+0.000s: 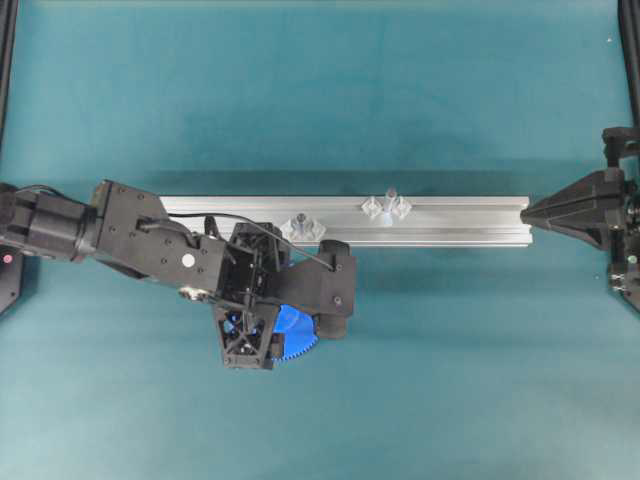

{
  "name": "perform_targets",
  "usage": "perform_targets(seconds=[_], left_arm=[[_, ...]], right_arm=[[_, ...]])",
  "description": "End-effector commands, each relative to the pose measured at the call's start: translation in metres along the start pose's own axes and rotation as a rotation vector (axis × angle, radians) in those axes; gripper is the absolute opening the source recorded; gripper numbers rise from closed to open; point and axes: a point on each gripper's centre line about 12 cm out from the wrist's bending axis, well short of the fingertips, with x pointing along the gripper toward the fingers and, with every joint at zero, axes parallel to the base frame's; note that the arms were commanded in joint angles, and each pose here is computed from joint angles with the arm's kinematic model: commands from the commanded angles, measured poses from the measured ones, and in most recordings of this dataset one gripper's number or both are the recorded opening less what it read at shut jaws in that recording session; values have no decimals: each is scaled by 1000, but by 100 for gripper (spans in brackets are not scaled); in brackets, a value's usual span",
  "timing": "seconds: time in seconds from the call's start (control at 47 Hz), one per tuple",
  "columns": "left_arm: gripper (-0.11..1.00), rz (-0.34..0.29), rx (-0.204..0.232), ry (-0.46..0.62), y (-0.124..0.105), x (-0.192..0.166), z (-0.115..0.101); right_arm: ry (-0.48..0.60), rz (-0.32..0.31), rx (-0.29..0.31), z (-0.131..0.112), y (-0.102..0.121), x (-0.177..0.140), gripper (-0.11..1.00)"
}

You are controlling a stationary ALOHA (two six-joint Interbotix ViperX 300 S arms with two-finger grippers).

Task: Find the location of the shaft and insert the large gear.
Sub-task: 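Close the left gripper on the blue gear's hub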

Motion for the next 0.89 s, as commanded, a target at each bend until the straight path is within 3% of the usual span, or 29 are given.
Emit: perform_targets(seconds=[0.0,0.872], left_arm=[[93,0,1,-46,1,-12,10],[93,8,-8,-16,6,4,5]], right_arm=[[-9,0,11,4,1,0,0],[-3,-1,11,1,0,1,0]])
